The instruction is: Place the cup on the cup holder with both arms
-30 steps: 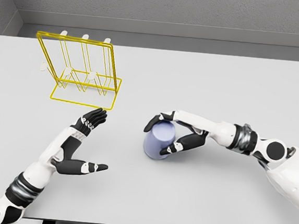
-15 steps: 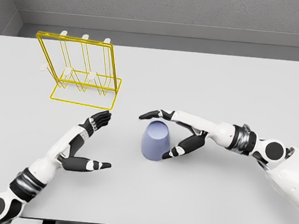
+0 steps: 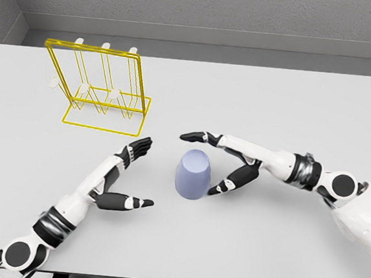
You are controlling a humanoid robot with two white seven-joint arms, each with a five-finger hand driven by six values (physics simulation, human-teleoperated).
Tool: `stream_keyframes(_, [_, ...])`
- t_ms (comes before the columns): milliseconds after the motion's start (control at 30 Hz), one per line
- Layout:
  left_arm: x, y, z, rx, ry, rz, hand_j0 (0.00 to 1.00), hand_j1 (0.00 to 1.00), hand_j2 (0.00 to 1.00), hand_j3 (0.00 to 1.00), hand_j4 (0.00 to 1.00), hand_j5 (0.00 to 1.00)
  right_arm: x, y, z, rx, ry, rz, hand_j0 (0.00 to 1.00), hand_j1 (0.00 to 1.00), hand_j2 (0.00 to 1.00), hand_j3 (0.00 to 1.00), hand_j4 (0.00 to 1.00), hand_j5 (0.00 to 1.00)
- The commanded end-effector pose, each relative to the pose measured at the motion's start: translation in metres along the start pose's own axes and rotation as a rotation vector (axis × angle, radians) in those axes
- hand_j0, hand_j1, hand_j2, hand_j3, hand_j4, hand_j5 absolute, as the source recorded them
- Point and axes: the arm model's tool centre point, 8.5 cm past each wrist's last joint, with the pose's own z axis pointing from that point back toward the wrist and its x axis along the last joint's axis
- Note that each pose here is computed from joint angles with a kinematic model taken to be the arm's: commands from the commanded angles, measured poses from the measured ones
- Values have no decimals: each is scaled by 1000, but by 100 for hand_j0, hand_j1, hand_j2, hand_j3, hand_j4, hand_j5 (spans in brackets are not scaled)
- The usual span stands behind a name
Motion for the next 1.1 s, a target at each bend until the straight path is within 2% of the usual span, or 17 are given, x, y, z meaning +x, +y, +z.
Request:
stream_keyframes(0, [-5,-6,-4,15,1,22,100,100,100,100,100,100,-6,-11,23,-25,58,6,100,100,100,100,100,100])
stream_keyframes(133, [-10,-8,-9,21,37,35,100,100,100,100,100,100,-7,-33,59,-56,145,44,100,100,100,100,100,100])
stream_keyframes(233, [-12,-9,-14,29,32,43,100,100,100,100,100,100,12,-71,93,-95,210,127,100,100,100,100,100,100])
stream_keyframes(267, [-13,-11,-16,33,32,50,100,100,100,100,100,100,24,-88,93,-111,204,166,100,100,100,100,100,100])
stream_keyframes(300, [-13,-11,-16,33,31,49,100,100,100,100,100,100,27,-102,99,-151,209,185,100,100,100,100,100,100])
stream_keyframes(333, [-13,-11,-16,33,31,49,100,100,100,100,100,100,29,-105,99,-160,206,190,100,100,100,100,100,100])
stream_keyframes(367, [-13,-14,-18,36,25,58,100,100,100,100,100,100,24,-113,104,-185,225,187,100,100,100,100,100,100])
stream_keyframes(400, [-13,-15,-18,36,23,60,100,100,100,100,100,100,10,-117,113,-220,265,165,100,100,100,100,100,100])
stream_keyframes(467, [-11,-14,-21,35,18,58,100,100,100,100,100,100,3,-114,97,-214,244,144,100,100,100,100,100,100])
stream_keyframes(500, [-11,-16,-23,37,14,64,100,100,100,100,100,100,0,-114,102,-217,261,142,100,100,100,100,100,100])
stream_keyframes(567, [-9,-17,-26,36,4,68,100,100,100,100,100,100,-15,-102,102,-189,295,109,100,100,100,100,100,100])
stream_keyframes(633, [-9,-19,-28,34,5,70,100,100,100,100,100,100,-11,-107,112,-203,308,119,100,100,100,100,100,100])
stream_keyframes(667, [-7,-23,-33,23,-1,44,100,100,100,100,100,100,-9,-110,115,-216,305,118,100,100,100,100,100,100])
stream_keyframes(767, [-9,-27,-37,25,1,55,100,100,100,100,100,100,2,-121,117,-283,248,109,100,100,100,100,100,100])
stream_keyframes(867, [-9,-29,-43,25,20,60,100,100,100,100,100,100,1,-119,114,-285,239,101,100,100,100,100,100,100])
stream_keyframes(1000, [-11,-31,-48,28,19,68,100,100,100,100,100,100,2,-120,117,-329,202,62,100,100,100,100,100,100])
stream_keyframes(1067, [-10,-35,-50,22,22,46,100,100,100,100,100,100,-2,-115,120,-331,212,49,100,100,100,100,100,100])
